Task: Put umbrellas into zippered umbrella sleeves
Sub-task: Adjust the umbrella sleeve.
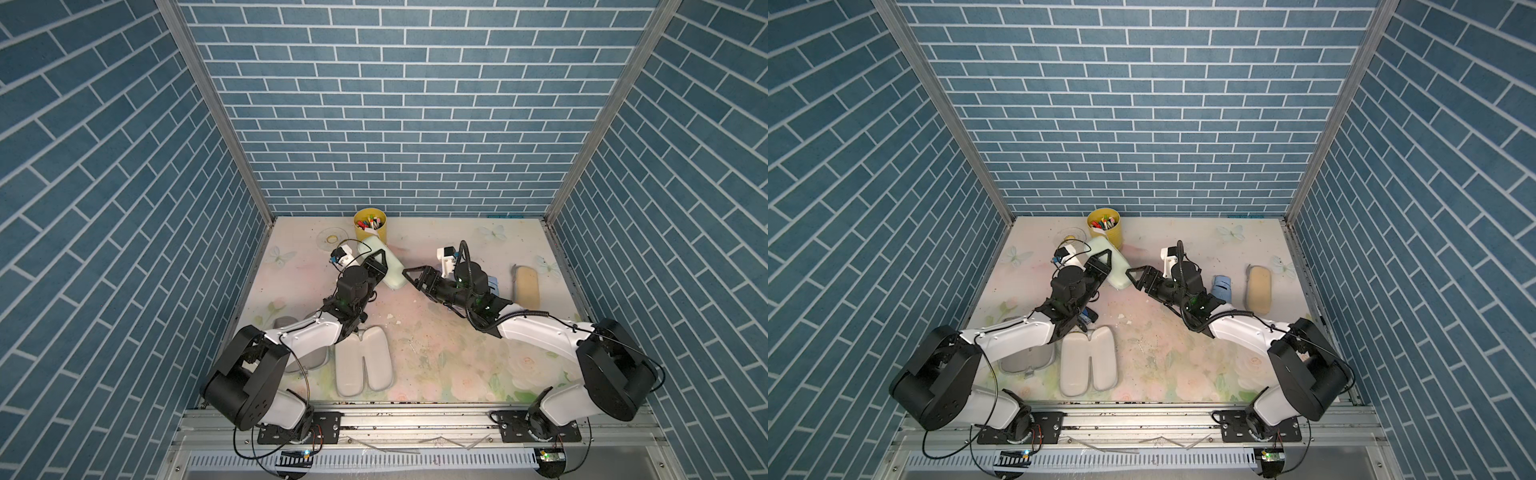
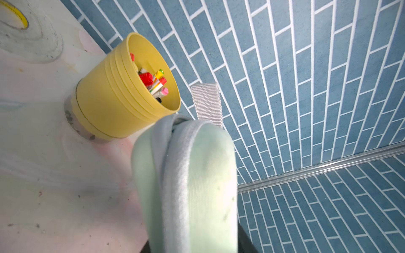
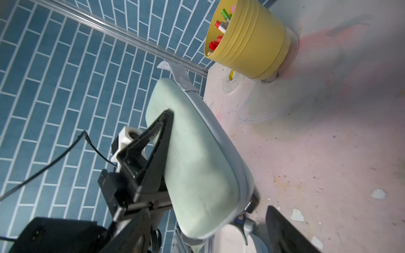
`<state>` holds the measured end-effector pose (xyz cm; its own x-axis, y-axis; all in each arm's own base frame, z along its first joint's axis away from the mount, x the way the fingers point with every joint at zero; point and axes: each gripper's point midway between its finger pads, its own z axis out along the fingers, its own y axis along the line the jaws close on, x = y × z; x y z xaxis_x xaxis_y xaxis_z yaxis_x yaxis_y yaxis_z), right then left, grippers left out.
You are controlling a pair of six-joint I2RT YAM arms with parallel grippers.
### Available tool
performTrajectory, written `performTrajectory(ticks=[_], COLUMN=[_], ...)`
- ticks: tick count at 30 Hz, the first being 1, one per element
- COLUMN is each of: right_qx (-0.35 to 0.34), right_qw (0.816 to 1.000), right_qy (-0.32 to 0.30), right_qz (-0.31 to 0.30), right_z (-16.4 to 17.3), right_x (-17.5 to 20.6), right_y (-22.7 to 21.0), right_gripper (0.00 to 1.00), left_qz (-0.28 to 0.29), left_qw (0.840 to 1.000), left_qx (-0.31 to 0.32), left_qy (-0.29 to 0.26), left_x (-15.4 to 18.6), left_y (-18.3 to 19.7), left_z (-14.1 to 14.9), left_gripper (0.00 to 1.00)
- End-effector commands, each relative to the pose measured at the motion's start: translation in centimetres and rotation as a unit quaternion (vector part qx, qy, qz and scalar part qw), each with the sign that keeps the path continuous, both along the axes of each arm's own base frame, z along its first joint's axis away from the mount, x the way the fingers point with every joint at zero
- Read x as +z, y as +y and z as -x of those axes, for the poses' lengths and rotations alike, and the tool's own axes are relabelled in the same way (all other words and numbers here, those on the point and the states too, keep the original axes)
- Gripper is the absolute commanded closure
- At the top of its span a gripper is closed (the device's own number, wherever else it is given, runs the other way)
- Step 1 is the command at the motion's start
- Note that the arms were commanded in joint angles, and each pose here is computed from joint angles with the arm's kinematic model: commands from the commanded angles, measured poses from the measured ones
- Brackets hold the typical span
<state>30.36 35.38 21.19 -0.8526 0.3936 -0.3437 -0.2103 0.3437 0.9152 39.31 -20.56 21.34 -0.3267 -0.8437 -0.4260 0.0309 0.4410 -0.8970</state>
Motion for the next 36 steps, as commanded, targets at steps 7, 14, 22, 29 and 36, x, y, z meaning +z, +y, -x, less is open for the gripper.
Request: performTrajectory(ticks=[7, 14, 22, 29, 36], right_qx=[-0.002, -0.025, 0.018, 0.109, 0.182], right_qw=[0.995, 0.993, 0.991, 0.992, 0.982], right_qy=[0.041, 0.051, 0.018, 0.026, 0.033], right_qz=[-0.086, -0.105, -0.134, -0.062, -0.036], right_z=[-0.6, -1.5, -2.2, -0.4, 1.6], right_x=[1.5, 1.1, 4.3, 4.1, 4.6], right_y=[1.4, 1.3, 0.1, -3.9, -5.8], right_gripper=[0.21, 0.33, 0.82, 0.84, 0.86], left_qz=[0.107, 0.098, 0.012, 0.037, 0.003], left_qw=[0.992, 0.993, 0.99, 0.951, 0.93], left_qx=[0.021, 0.008, -0.141, -0.304, -0.364], left_qy=[-0.058, -0.06, -0.017, 0.031, 0.044], left_x=[3.9, 4.3, 3.0, 2.3, 2.9], left_y=[-0.9, -1.9, -3.7, -1.0, 0.0], left_z=[0.5, 0.3, 1.4, 2.9, 5.0], left_gripper=[0.81, 0.8, 0.26, 0.14, 0.18])
